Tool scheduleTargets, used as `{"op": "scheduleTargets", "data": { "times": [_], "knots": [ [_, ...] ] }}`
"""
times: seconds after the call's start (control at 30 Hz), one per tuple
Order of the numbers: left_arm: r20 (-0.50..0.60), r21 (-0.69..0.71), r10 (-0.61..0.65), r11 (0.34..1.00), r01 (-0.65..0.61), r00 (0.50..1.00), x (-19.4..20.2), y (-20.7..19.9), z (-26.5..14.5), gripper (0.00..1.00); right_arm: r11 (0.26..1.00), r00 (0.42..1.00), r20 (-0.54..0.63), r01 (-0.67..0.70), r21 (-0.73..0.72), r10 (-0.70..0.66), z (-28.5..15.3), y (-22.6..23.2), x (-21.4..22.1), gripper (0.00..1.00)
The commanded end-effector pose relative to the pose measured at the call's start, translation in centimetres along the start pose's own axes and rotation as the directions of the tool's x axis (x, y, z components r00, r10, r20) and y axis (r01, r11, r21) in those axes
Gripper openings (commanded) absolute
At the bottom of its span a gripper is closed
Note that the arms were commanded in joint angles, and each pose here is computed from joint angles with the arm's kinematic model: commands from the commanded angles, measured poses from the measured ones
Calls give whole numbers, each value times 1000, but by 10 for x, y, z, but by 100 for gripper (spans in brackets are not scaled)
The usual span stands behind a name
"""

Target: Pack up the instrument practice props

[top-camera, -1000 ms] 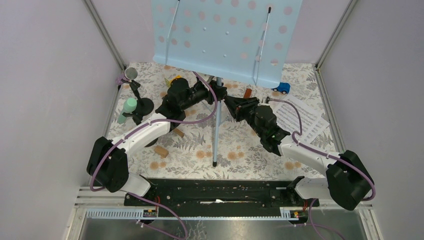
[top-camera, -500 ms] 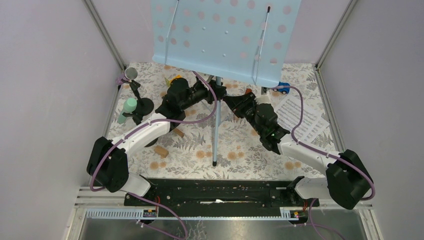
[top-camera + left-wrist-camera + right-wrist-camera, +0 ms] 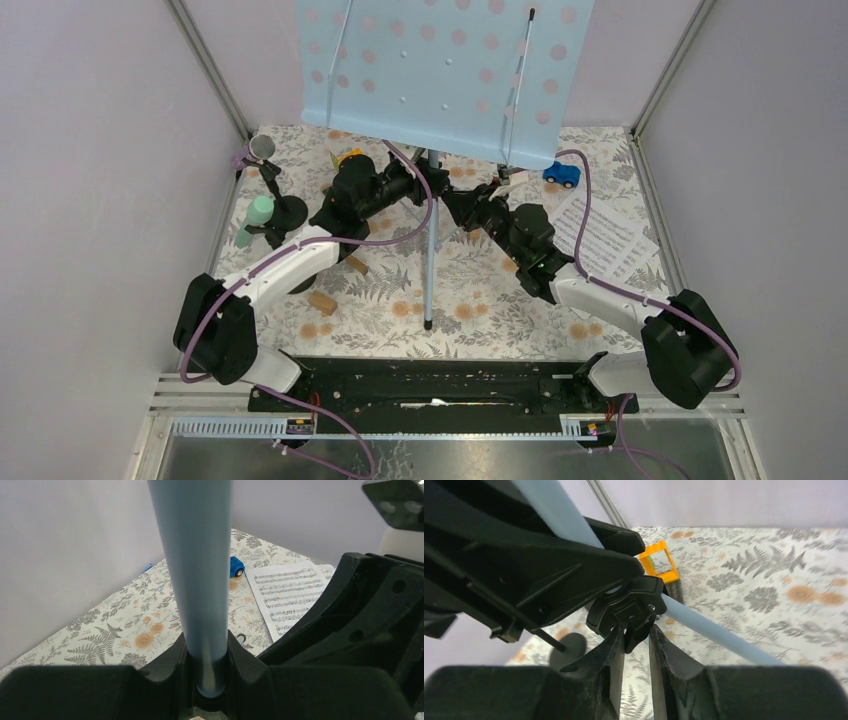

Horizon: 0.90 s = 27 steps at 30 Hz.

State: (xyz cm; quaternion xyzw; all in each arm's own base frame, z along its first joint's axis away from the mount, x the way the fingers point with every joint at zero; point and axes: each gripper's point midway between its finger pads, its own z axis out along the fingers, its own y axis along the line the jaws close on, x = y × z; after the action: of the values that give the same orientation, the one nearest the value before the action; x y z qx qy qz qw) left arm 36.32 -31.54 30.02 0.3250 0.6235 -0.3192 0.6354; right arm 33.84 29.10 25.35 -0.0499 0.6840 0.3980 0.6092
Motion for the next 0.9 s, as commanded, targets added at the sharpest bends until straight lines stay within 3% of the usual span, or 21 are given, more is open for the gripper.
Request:
{"op": "scheduleTargets", "data": {
  "times": [0.0, 0.27, 0.43, 0.6, 0.87],
  "knots": [
    [-97, 132, -6, 991, 19, 995, 25, -33, 0, 0, 927, 918, -130, 374, -28, -374, 2, -25, 32, 0],
    [-96, 132, -10, 991, 23, 995, 25, -32, 0, 0, 726, 710, -154, 681, -98, -687, 3, -39, 29, 0],
    [-93, 129, -13, 991, 25, 996, 23, -32, 0, 0, 473, 444, -182, 863, -175, -877, -2, -54, 28, 0],
    [-88, 124, -12, 992, 23, 996, 21, -31, -1, 0, 207, 168, -163, 943, -262, -972, -10, -67, 32, 0],
    [-89, 118, -14, 993, 24, 996, 21, -30, -1, 0, -2, -19, -113, 990, -141, -993, -13, -69, -2, 0]
  ]
}}
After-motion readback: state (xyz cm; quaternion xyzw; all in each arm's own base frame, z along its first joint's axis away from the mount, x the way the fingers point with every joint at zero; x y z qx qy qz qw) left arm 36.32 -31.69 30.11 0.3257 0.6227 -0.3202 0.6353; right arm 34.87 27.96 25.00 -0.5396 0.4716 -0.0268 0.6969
